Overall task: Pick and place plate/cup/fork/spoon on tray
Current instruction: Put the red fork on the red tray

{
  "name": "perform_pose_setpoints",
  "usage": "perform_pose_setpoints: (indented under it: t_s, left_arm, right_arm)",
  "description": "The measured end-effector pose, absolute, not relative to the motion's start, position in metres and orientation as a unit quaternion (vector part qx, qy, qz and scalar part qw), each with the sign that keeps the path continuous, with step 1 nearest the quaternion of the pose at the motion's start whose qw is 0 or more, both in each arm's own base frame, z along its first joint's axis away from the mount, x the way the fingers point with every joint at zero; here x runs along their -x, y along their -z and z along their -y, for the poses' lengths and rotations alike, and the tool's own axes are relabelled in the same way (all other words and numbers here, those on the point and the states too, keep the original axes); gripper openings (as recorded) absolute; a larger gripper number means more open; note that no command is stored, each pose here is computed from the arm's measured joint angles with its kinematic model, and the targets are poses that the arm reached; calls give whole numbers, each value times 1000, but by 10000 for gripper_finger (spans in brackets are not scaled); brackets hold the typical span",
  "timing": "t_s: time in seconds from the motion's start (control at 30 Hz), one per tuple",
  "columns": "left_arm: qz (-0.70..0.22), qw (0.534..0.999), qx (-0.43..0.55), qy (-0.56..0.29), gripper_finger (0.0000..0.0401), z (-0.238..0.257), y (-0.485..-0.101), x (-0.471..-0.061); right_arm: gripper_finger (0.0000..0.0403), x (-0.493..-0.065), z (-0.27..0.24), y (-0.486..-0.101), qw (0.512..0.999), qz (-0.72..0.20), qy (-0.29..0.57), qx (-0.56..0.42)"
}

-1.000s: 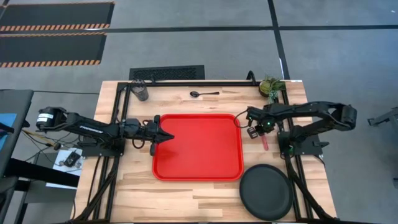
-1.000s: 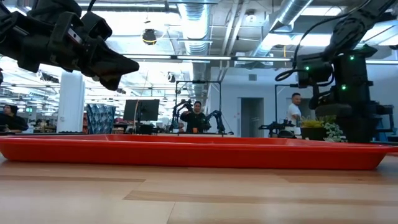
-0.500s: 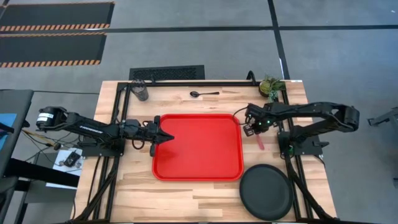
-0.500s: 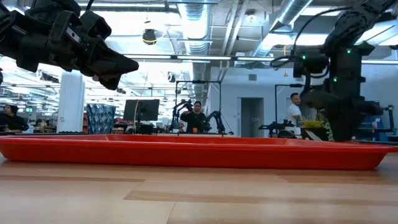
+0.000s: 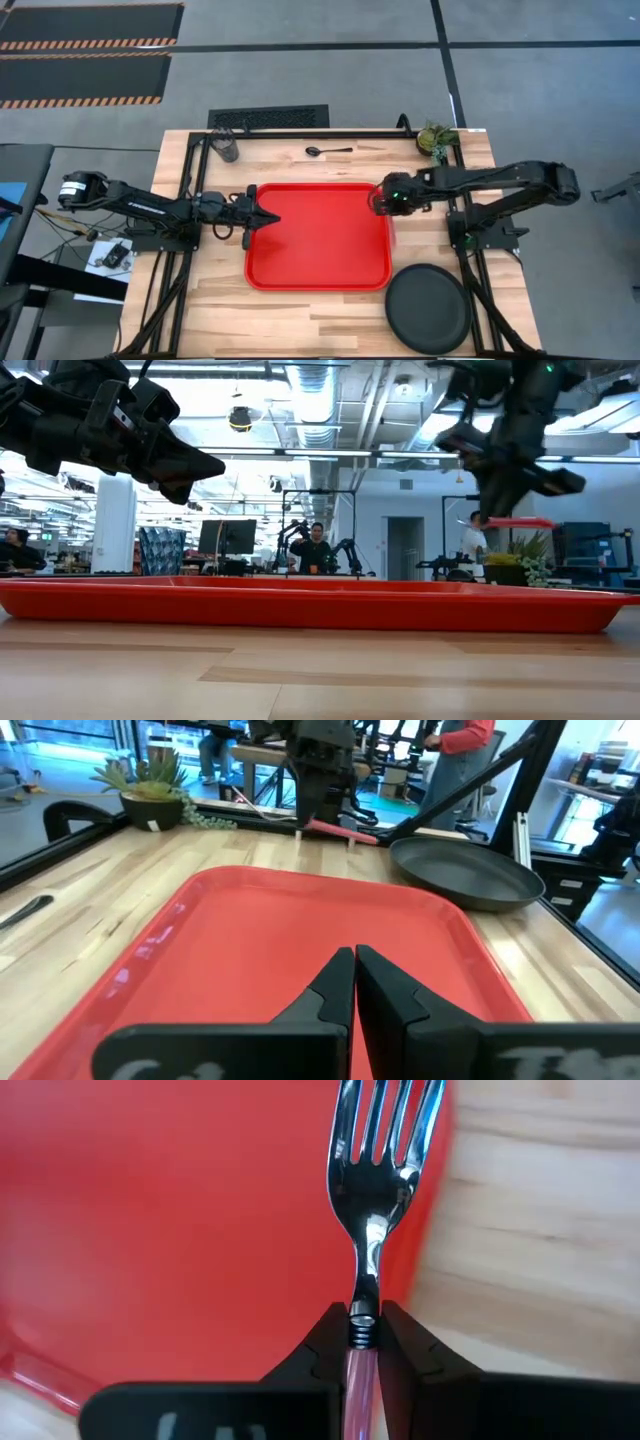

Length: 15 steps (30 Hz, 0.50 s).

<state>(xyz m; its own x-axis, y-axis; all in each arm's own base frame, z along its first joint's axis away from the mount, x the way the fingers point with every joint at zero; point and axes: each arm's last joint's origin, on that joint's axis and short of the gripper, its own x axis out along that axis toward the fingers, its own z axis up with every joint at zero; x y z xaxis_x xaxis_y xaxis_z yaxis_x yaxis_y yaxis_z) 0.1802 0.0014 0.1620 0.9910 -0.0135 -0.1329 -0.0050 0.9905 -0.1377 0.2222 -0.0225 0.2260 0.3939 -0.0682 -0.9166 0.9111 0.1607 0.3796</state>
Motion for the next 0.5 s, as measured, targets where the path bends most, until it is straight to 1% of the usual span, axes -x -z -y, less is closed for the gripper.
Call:
perform_pose_setpoints:
  t_s: [0.13,0.27,0.33,0.4,0.5]
  left_arm:
    - [-67,995,69,0,2,-2,-162,-180]
    - [-67,994,83,-1,2,-2,-162,-180]
    - [-68,994,87,-2,2,-2,-162,-180]
    - [-69,994,88,-2,2,-2,-162,-180]
    - [-71,993,94,-2,2,-2,-161,-180]
  right_arm:
    - [45,-249,9,-221,643,-411,393,-512]
    - [49,-273,0,-211,638,-444,393,-492]
    - [50,-282,-3,-205,641,-432,413,-480]
    - [50,-288,-4,-196,627,-431,431,-485]
    - [48,-292,2,-179,581,-450,455,-502]
